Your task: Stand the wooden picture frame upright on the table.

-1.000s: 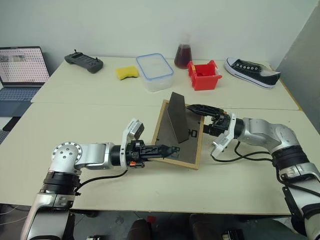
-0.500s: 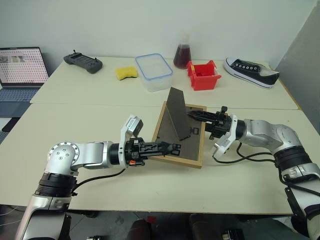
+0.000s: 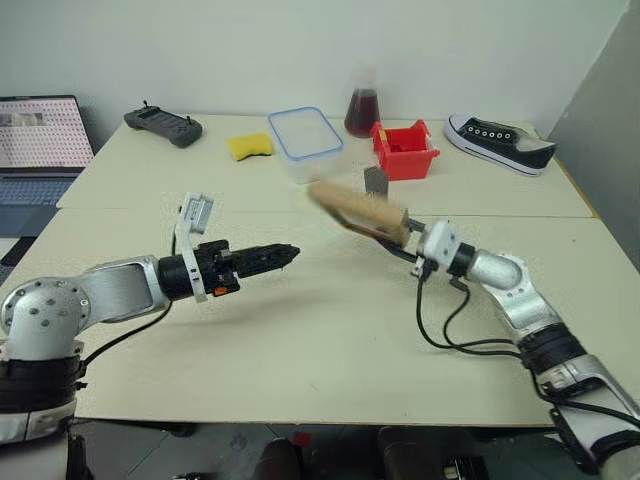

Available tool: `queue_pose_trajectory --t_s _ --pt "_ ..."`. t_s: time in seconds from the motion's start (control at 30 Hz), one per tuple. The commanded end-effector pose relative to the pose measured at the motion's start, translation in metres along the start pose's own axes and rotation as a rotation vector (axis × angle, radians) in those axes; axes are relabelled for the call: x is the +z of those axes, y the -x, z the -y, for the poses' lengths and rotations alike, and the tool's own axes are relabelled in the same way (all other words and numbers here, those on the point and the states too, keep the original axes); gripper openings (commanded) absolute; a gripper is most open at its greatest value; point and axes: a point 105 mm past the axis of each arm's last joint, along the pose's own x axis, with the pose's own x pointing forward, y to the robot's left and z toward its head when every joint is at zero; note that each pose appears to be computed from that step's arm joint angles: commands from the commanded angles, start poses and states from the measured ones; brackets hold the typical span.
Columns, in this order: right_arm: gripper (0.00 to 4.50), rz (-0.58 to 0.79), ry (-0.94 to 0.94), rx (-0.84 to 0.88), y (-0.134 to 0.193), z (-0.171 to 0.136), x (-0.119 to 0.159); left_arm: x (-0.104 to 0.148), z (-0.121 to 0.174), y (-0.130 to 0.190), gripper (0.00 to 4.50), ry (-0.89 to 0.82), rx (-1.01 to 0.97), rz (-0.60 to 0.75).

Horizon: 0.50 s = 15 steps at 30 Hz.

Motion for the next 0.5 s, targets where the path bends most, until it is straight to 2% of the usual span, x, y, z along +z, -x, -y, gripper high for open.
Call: queue_pose_trajectory --t_s 0.03,0.13,0.2,0.33,0.5 --pt "1.32 0.063 -0.407 0.035 -0.018 0.01 0.015 0.006 0.005 -0.002 4.5 -0.222 0.082 0.107" --pt "1.32 0.053 -0.565 0.085 -0.03 0.005 0.006 -0.007 0.002 -0.005 4.5 -0.36 0.128 0.079" --pt "1.32 0.035 -0.595 0.095 -0.034 0.003 -0.002 -0.009 0.0 -0.005 4.5 -0.384 0.143 0.093" --pt "1.32 -0.06 -0.518 0.071 -0.031 -0.011 -0.04 -0.014 -0.013 0.0 4.5 -0.358 0.189 0.112" --pt "1.32 -0.07 -0.477 0.082 -0.025 -0.028 -0.055 -0.019 -0.018 0.002 4.5 -0.35 0.187 0.103"
